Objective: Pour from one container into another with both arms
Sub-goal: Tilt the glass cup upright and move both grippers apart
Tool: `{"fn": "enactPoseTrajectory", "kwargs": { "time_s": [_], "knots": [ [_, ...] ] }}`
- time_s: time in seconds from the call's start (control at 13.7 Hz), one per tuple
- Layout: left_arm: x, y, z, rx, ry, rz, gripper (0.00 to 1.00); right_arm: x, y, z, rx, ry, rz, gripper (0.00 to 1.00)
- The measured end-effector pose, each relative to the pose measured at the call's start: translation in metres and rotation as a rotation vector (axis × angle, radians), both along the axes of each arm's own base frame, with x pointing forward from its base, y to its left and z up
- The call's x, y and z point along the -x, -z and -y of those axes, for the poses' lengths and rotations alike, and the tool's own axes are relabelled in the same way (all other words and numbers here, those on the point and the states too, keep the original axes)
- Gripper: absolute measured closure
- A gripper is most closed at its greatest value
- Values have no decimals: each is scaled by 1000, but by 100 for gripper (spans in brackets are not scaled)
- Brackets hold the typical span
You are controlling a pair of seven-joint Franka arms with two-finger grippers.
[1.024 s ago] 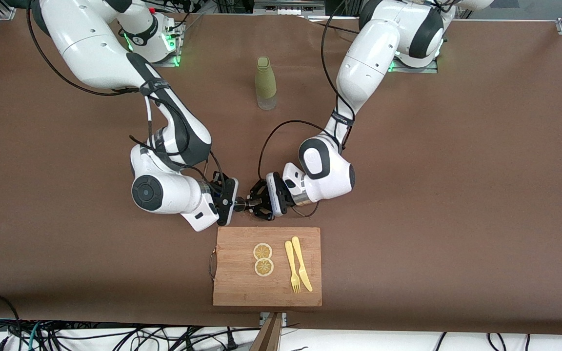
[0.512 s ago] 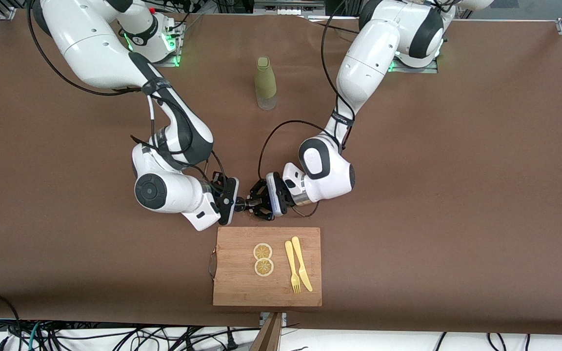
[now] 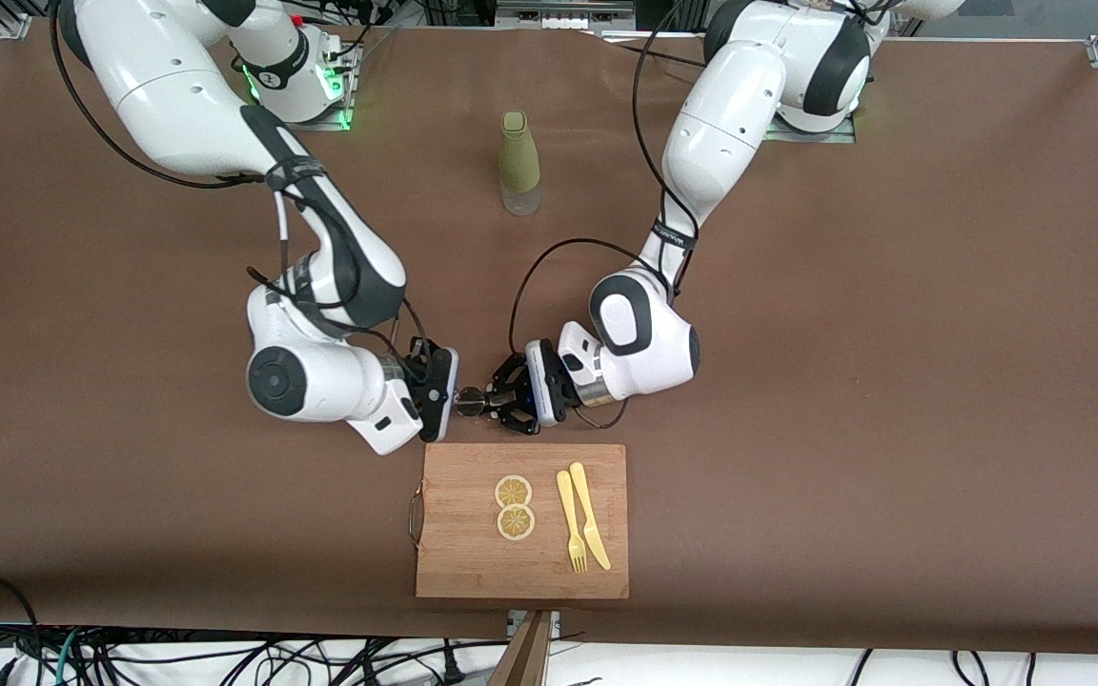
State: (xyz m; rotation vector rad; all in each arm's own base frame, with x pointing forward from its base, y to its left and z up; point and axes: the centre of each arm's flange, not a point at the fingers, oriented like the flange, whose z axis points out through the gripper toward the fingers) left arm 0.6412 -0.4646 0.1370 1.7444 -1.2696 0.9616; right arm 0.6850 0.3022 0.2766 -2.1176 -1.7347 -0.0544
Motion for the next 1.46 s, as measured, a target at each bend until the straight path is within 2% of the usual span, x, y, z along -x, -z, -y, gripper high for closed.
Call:
{"fn": "enactPoseTrajectory", "kwargs": {
  "time_s": [0.15,0.37,0.66,0.88,1.17,1.46],
  "knots": [
    [-6,-1,-8,14,12,-1,78,-9,-1,21,-73,-6,-2,59],
    [-20,-3,-30,74,92,16,78,-22,1,60,-196,-37,5,59],
    [-58,-7,-124,199,228,69,78,-28,26,123,-360,-123,43,59],
    [-67,-7,-193,240,343,108,78,-25,47,169,-476,-197,86,59],
    [-72,-23,-304,210,487,106,78,0,105,252,-661,-270,173,59],
    [-57,-20,-420,213,576,100,78,38,155,316,-755,-298,260,59]
  ]
}}
